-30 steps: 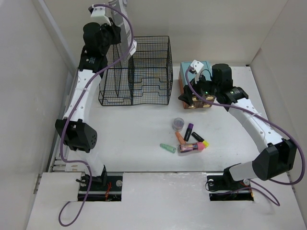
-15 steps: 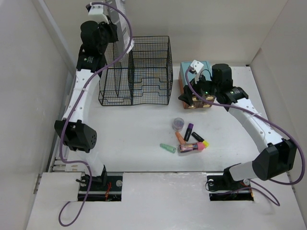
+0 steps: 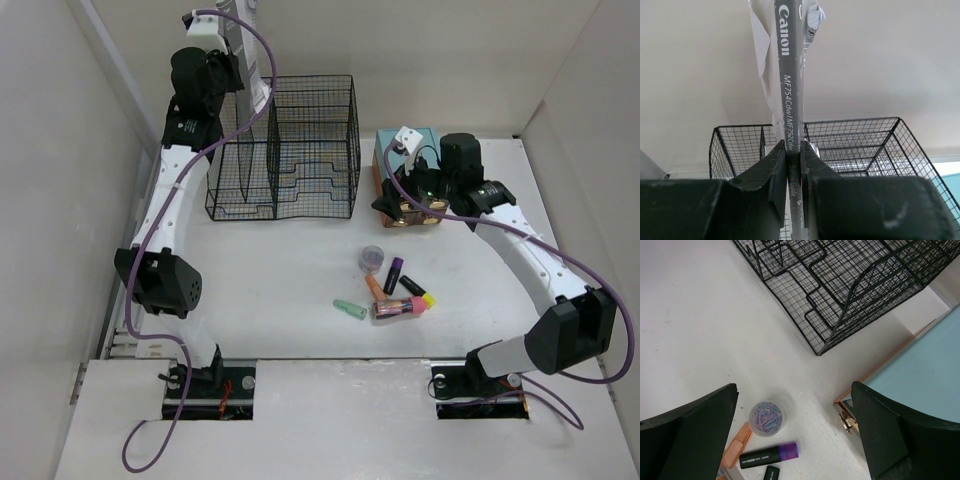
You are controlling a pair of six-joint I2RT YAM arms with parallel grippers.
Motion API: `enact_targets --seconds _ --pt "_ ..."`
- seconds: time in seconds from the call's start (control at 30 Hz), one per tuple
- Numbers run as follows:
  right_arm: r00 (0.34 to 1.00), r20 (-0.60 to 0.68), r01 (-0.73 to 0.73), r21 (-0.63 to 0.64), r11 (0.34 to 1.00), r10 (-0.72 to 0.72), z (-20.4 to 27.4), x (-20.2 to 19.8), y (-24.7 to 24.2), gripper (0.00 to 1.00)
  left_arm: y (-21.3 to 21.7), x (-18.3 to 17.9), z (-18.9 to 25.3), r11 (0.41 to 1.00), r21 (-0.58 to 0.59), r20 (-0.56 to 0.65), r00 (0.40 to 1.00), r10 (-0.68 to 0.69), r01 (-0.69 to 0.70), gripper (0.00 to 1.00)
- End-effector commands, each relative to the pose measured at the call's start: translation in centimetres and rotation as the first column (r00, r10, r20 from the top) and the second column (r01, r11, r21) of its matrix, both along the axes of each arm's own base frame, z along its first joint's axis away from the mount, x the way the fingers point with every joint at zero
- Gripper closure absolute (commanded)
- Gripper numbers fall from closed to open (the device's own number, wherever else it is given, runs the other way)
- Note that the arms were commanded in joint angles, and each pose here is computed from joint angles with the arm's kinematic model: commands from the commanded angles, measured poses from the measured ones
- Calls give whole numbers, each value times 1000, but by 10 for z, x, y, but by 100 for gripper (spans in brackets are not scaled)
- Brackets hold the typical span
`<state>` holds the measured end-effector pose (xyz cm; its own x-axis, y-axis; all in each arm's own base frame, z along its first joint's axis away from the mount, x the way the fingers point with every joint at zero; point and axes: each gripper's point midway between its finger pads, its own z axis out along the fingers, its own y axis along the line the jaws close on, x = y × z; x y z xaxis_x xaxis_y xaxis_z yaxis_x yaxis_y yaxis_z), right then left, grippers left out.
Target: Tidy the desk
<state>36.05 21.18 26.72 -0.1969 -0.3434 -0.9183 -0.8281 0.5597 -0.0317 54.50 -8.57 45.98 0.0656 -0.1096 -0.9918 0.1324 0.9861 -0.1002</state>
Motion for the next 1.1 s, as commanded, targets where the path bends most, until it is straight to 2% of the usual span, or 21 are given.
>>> enact_targets --seconds 0.0,0.4,1.07 --pt "999 39 -21 10 1000 20 9 2 1 0 13 -22 90 999 -30 281 959 40 -33 100" --pt "999 28 -24 -1 1000 24 4 3 1 0 17 6 45 998 -30 233 970 65 -60 100" --pt "999 14 -39 -14 999 40 -5 4 2 0 9 42 -1 998 -39 196 979 53 -47 100"
